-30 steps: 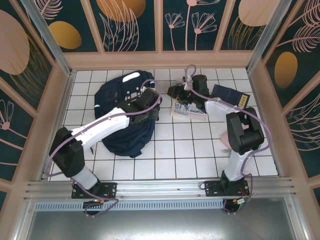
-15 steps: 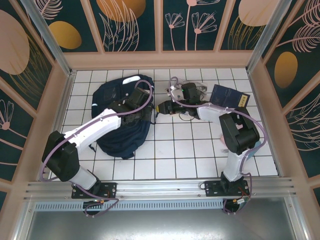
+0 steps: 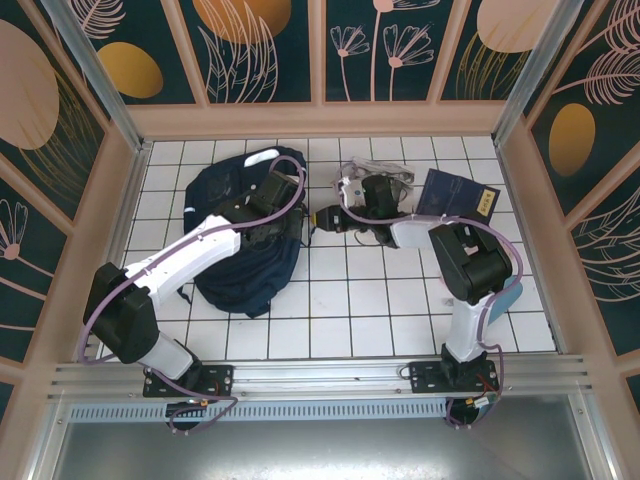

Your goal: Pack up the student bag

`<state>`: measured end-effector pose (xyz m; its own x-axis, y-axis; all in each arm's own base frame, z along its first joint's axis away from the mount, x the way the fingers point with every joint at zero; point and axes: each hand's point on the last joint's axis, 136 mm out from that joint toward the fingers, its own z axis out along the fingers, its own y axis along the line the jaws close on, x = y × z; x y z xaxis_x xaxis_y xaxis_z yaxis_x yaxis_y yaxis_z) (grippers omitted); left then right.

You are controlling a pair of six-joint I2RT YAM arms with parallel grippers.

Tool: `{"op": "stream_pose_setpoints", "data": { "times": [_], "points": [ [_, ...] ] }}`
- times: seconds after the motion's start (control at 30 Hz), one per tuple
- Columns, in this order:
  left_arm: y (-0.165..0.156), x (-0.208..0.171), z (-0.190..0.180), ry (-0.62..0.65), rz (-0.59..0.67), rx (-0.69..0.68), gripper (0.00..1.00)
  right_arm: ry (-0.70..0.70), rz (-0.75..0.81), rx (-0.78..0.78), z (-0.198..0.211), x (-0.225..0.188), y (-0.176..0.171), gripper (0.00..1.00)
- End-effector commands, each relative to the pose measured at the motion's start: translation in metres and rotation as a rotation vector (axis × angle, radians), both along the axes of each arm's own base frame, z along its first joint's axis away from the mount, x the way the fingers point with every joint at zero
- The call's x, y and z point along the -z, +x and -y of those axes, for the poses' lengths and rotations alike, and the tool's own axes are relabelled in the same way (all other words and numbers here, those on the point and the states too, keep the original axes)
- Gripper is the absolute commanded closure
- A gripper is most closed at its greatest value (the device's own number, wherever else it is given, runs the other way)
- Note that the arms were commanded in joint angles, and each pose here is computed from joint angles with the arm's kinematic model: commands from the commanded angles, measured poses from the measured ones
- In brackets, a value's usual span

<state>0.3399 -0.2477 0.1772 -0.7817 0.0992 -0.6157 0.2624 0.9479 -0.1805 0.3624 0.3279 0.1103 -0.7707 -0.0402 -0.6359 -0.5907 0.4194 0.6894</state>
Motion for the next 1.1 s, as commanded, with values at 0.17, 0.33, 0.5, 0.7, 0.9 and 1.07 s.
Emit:
{"op": "stream_pose_setpoints", "data": {
  "times": [0.17, 0.33, 0.5, 0.7, 0.9, 1.07],
  "points": [
    [0.020, -0.066, 0.011, -0.111, 0.138, -0.013, 1.00, -0.023, 0.386, 0.089, -0.008, -0.023, -0.004, 0.63],
    [0.019, -0.065, 0.013, -0.113, 0.131, -0.008, 1.00, 0.008, 0.572, 0.163, -0.013, -0.045, 0.001, 0.63],
    [0.018, -0.067, 0.012, -0.115, 0.131, -0.001, 1.00, 0.006, 0.722, 0.181, -0.026, -0.054, 0.000, 0.68],
    [0.015, -0.066, 0.011, -0.107, 0.127, 0.002, 1.00, -0.007, 0.820, 0.205, -0.033, -0.052, 0.004, 0.78],
    [0.013, -0.066, 0.012, -0.112, 0.120, 0.015, 1.00, -0.002, 0.871, 0.248, -0.032, -0.053, 0.009, 0.77],
    [0.012, -0.064, 0.010, -0.108, 0.116, 0.013, 1.00, 0.009, 0.897, 0.250, -0.035, -0.056, 0.012, 0.82]
  ]
}}
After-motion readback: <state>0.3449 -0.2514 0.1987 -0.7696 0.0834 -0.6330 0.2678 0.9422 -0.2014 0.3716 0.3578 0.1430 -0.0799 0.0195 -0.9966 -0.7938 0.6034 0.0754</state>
